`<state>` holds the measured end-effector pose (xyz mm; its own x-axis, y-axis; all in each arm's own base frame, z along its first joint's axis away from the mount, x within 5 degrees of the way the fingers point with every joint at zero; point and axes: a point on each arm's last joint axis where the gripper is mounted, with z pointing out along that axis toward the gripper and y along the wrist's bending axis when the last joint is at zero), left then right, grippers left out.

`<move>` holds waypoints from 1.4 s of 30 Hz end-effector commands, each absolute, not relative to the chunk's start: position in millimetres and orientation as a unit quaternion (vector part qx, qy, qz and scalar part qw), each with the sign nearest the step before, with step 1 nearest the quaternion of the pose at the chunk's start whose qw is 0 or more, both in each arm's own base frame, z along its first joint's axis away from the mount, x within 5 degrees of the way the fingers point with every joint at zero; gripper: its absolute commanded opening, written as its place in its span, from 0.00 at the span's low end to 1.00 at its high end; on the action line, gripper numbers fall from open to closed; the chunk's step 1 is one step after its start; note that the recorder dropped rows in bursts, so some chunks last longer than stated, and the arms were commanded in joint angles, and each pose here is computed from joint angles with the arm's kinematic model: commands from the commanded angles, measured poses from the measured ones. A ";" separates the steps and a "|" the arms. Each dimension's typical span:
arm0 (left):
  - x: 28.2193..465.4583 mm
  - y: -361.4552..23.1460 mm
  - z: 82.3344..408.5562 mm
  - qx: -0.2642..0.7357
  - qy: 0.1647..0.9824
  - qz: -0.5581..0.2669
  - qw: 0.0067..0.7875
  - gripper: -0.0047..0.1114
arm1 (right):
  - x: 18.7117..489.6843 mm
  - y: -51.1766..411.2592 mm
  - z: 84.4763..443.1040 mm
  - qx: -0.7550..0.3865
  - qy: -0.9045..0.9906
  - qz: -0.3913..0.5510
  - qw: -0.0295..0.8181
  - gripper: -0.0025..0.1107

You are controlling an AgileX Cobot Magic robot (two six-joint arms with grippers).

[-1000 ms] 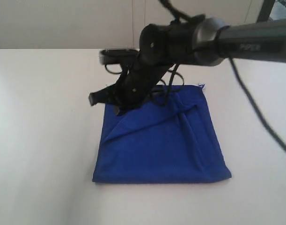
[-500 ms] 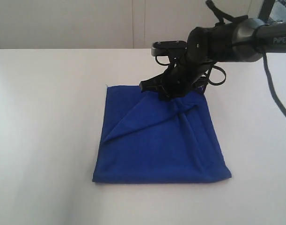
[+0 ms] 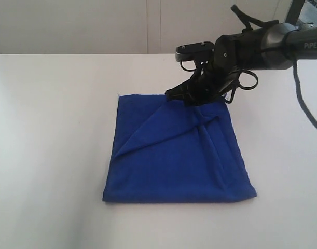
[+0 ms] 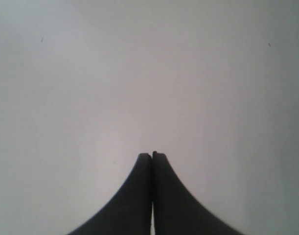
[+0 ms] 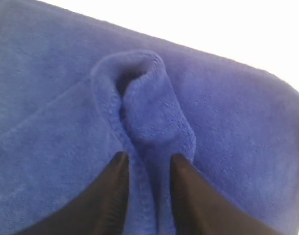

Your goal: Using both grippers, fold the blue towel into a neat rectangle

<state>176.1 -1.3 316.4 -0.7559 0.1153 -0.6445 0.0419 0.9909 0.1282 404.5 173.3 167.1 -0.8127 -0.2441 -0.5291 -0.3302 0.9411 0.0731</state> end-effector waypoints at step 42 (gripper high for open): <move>173.7 -1.2 316.9 0.039 0.936 0.051 0.345 0.04 | 397.2 169.5 166.5 -0.134 0.962 0.093 0.220 0.05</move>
<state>176.1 -1.3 316.4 -0.7559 0.1153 -0.6445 0.0419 0.9909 0.1282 396.9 171.9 162.4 -0.8733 -0.2167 -0.4363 -0.2960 0.9474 0.1220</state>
